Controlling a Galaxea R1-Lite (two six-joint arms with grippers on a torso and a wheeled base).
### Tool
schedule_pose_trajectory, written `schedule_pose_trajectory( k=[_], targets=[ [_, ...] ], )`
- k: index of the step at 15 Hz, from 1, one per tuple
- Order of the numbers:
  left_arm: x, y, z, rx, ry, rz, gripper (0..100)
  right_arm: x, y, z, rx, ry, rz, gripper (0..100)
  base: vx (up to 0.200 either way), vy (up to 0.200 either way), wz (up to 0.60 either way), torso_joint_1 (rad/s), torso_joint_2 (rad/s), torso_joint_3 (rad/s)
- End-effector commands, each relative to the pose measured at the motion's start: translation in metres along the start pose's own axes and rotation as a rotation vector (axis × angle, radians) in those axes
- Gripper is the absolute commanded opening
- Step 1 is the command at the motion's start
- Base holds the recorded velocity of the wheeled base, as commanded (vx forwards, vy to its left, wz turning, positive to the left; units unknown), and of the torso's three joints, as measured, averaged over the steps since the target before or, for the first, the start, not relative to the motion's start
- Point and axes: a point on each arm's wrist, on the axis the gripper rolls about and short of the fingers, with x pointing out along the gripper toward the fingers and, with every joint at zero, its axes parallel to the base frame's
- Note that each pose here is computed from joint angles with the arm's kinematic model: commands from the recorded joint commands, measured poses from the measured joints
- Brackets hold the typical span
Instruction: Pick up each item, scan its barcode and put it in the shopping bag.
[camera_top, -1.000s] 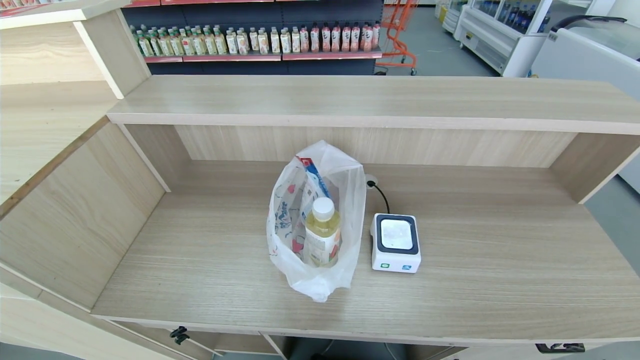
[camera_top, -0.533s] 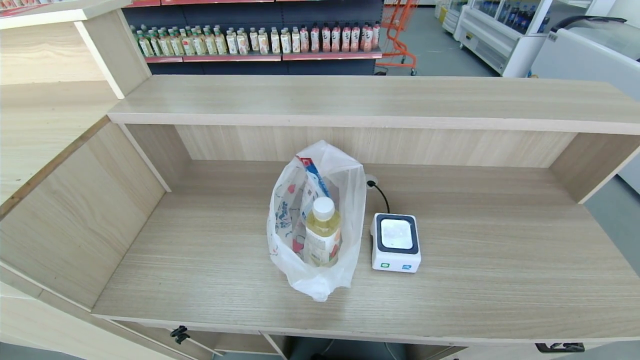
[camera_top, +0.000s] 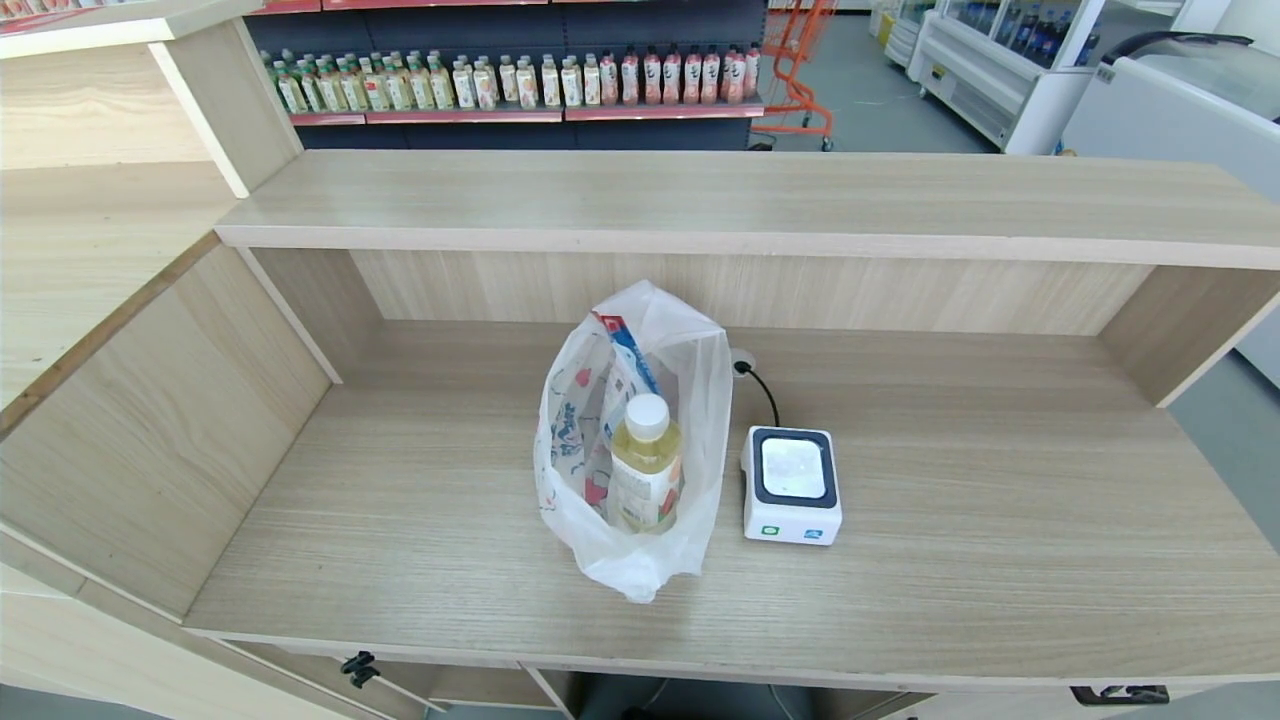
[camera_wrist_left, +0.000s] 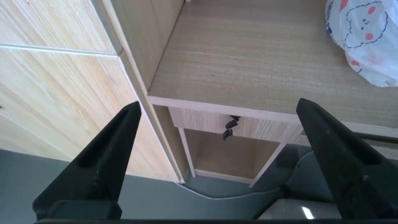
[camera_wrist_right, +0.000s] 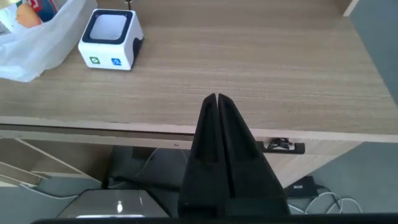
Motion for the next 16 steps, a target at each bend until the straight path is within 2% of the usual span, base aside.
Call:
schedule_pose_trajectory(
  k=[1, 6, 7, 8, 9, 13, 14, 16],
  targets=[
    [0.0000, 0.0000, 0.0000, 0.000, 0.000, 0.001, 100, 0.0003, 0.0000, 0.0002, -0.006, 0.003, 0.003, 0, 0.000, 0.000, 0.00, 0.000, 0.00, 0.000],
    [0.0000, 0.0000, 0.0000, 0.000, 0.000, 0.001, 100, 0.0003, 0.0003, 0.0002, 0.000, 0.002, 0.012, 0, 0.000, 0.000, 0.00, 0.000, 0.00, 0.000],
    [0.0001, 0.0000, 0.0000, -0.005, 0.001, 0.001, 100, 0.0003, 0.0002, 0.0002, 0.011, 0.003, 0.011, 0, 0.000, 0.000, 0.00, 0.000, 0.00, 0.000],
    [0.0001, 0.0000, 0.0002, -0.022, 0.000, 0.001, 100, 0.0003, 0.0002, 0.0002, 0.031, 0.003, 0.008, 0, 0.000, 0.000, 0.00, 0.000, 0.00, 0.000],
    [0.0001, 0.0000, 0.0002, -0.023, 0.000, 0.002, 100, 0.0003, 0.0001, 0.0002, 0.032, 0.003, 0.006, 0, 0.000, -0.200, 0.00, 0.007, 0.00, 0.007],
    [0.0000, 0.0000, 0.0000, 0.003, 0.000, -0.001, 100, 0.0003, 0.0001, 0.0002, 0.032, 0.003, 0.006, 0, 0.000, -0.200, 0.00, 0.005, 0.00, 0.004],
    [0.0000, 0.0000, 0.0000, -0.002, 0.000, -0.001, 100, 0.0003, 0.0001, 0.0002, 0.032, 0.003, 0.006, 0, 0.000, -0.200, 0.00, 0.002, 0.00, 0.002],
    [0.0000, 0.0000, 0.0000, -0.002, 0.000, -0.001, 100, 0.0003, 0.0001, 0.0002, 0.032, 0.003, 0.006, 0, 0.000, 0.000, 0.00, 0.000, 0.00, 0.000]
  ],
)
